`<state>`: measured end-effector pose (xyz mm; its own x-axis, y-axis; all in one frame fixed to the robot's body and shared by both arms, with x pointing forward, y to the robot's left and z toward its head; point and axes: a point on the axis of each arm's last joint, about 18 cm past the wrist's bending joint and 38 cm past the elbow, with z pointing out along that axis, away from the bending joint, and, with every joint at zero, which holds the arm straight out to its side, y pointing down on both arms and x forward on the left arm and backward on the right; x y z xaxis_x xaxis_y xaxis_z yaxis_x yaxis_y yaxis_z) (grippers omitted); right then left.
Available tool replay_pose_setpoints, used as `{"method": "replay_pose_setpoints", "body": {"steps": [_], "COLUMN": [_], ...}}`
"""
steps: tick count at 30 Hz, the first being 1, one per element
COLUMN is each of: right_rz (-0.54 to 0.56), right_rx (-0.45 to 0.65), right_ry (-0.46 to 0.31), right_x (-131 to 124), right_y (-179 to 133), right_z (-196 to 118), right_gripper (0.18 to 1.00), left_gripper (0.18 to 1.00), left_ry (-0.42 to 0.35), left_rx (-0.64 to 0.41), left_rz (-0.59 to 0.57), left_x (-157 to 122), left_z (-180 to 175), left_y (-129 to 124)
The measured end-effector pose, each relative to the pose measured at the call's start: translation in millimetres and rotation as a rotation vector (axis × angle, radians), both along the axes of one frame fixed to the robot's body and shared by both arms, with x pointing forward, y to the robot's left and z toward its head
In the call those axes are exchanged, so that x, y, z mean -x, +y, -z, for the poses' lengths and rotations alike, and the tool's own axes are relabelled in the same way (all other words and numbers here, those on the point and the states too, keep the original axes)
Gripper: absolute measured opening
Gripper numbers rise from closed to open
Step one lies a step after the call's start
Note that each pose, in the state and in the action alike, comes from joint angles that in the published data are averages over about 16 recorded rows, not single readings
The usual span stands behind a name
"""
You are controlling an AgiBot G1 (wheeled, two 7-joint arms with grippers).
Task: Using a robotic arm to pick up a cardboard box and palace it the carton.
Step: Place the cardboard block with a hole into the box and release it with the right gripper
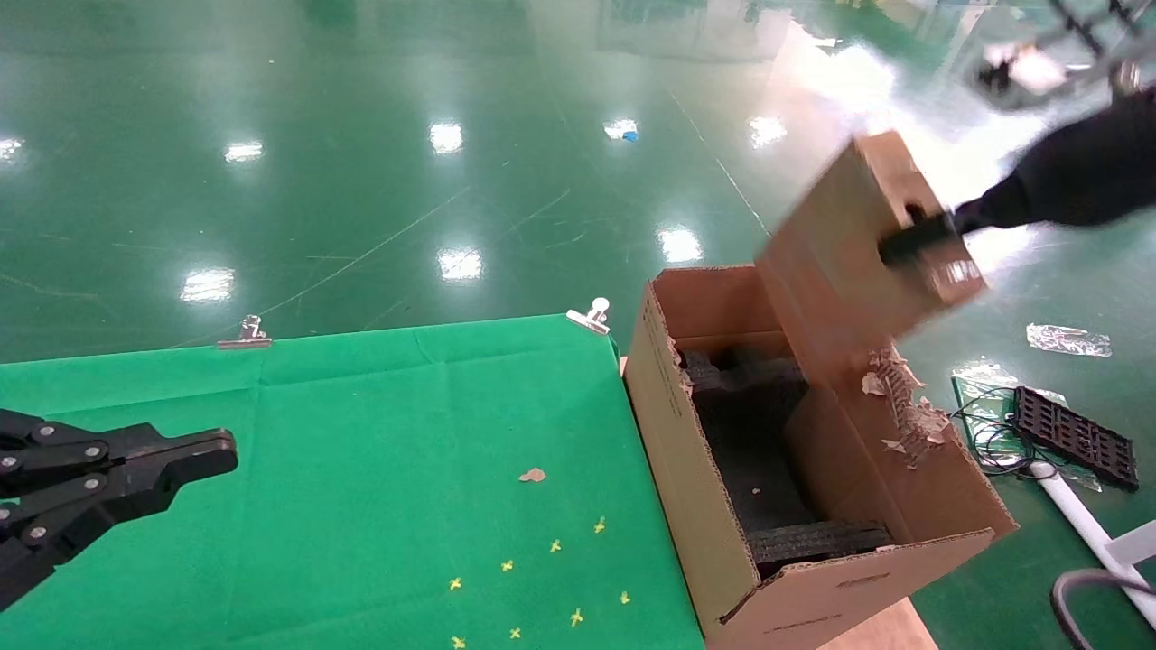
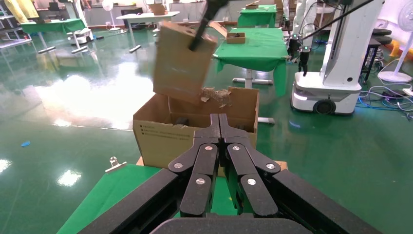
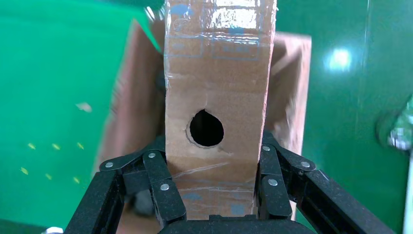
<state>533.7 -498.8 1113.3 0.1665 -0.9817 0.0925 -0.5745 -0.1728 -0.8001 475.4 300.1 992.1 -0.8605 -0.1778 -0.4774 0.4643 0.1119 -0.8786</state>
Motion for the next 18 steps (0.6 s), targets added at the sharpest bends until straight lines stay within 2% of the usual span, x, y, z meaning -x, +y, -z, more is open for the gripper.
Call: {"method": "replay_pose_setpoints", "body": {"steps": [9, 18], "right_rz": [0.096, 0.158], "right_rx": [-0.028, -0.031], "right_ry": [0.13, 0.188], "right_x": [-9, -22], "right_y": [-28, -40], "right_z": [56, 90], "right_gripper": [0.336, 0.334], "left_gripper": [0.219, 0.303], "left_ry": [0.0, 0.0], "left_rx": [0.0, 0.0], "left_rz": [0.0, 0.0], "left_x": [0, 0], "left_z": [0, 0], "left_y": [0, 0]}}
